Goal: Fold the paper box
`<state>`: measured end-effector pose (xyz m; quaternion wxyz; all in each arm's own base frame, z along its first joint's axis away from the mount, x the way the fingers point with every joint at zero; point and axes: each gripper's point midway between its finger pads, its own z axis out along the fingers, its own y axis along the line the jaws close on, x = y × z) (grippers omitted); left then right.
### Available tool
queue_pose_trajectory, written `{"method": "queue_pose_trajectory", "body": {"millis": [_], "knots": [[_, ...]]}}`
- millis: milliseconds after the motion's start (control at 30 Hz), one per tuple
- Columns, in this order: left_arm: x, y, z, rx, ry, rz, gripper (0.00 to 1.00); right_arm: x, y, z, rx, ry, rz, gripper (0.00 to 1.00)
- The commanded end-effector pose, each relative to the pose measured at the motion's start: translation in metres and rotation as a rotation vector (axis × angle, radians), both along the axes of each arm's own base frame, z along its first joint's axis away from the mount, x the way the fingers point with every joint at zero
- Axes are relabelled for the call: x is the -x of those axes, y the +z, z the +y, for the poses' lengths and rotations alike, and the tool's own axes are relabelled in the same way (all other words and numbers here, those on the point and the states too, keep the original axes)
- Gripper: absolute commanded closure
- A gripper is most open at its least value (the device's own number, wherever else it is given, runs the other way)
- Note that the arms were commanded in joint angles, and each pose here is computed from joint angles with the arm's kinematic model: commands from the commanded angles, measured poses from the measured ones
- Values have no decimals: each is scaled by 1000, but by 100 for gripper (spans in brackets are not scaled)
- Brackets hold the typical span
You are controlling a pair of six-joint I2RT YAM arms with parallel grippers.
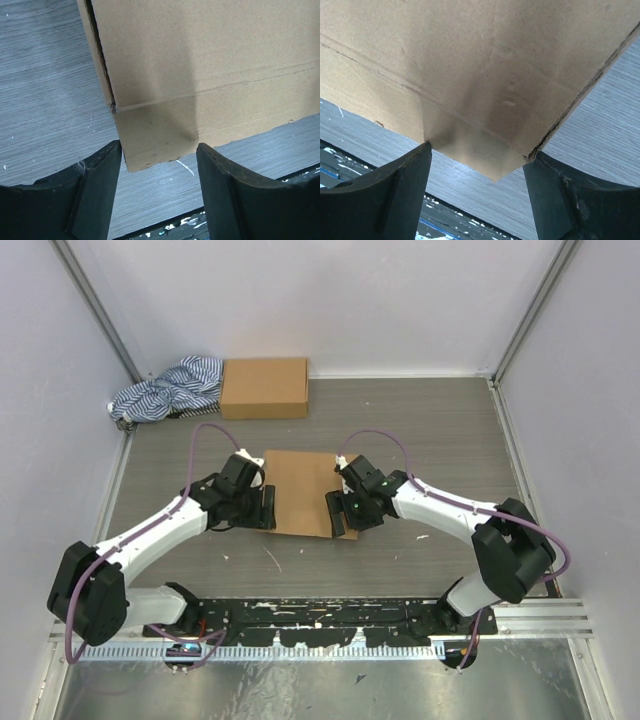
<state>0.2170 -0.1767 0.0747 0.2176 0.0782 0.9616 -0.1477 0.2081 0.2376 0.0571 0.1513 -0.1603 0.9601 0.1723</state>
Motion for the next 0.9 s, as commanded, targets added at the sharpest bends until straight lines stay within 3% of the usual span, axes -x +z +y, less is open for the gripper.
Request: {"method": "queue_pose_trajectory", "body": {"millis": [0, 567, 867], "knots": [[-7, -6, -5, 6, -10, -25, 32, -15, 0, 1, 7, -16, -70, 23], [-12, -39, 2, -52, 25, -6, 33, -22, -3, -8, 41, -60, -106, 20], [-11, -1, 12, -14, 62, -121, 32, -25, 65, -3, -50, -19, -212, 17]]}}
